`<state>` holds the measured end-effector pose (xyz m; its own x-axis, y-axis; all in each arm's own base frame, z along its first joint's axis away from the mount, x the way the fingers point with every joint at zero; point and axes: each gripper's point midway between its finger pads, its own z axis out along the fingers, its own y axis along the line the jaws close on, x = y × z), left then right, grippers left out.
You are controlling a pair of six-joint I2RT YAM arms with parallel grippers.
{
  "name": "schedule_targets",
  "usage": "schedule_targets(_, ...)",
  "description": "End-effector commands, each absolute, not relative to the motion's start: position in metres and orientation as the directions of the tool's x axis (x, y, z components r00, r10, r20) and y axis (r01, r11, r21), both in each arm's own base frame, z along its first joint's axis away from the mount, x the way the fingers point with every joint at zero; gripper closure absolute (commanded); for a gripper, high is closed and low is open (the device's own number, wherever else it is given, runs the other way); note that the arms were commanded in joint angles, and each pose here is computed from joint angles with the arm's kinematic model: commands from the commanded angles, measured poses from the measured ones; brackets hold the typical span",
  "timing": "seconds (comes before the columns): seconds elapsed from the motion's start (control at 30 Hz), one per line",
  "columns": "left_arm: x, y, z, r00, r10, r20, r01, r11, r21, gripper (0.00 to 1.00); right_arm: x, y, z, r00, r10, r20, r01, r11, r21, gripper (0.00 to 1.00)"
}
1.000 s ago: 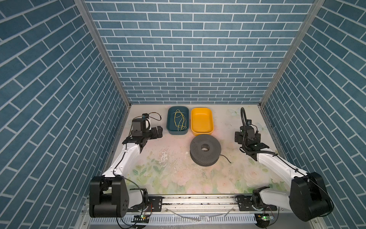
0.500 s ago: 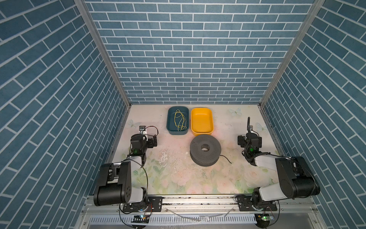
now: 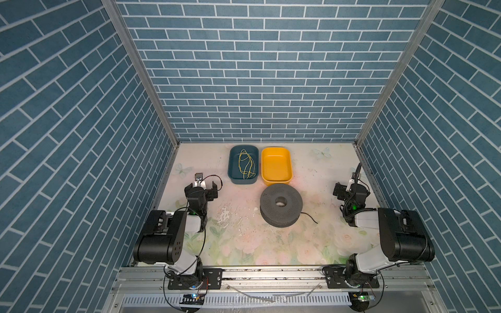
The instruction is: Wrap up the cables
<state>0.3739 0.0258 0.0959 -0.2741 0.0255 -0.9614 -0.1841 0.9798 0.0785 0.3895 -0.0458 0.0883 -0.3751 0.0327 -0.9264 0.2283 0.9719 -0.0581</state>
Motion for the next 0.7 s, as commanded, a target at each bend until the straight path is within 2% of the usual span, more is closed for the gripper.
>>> schedule_targets(0.0,0.348,0.032,0.108,-0.138,0.019,-0.99,-0.229,0.972,0.051,0.0,0.39,-0.042,0.091,-0.35,0.04,-0.936,0.213,0.976,-0.038,0.01)
schedule_targets(0.13,0.36,0.02,0.111,-0.165,0.11,-0.98,-0.226,0.963,0.146,0.0,0.39,-0.04,0.092,-0.349,0.038,-0.936,0.205,0.978,-0.036,0.01)
schedule_targets(0.67,0.354,0.014,0.111,-0.144,0.11,-0.983,-0.189,0.972,0.136,0.0,0.392,-0.034,0.09,-0.357,0.028,-0.934,0.167,0.985,-0.034,0.01)
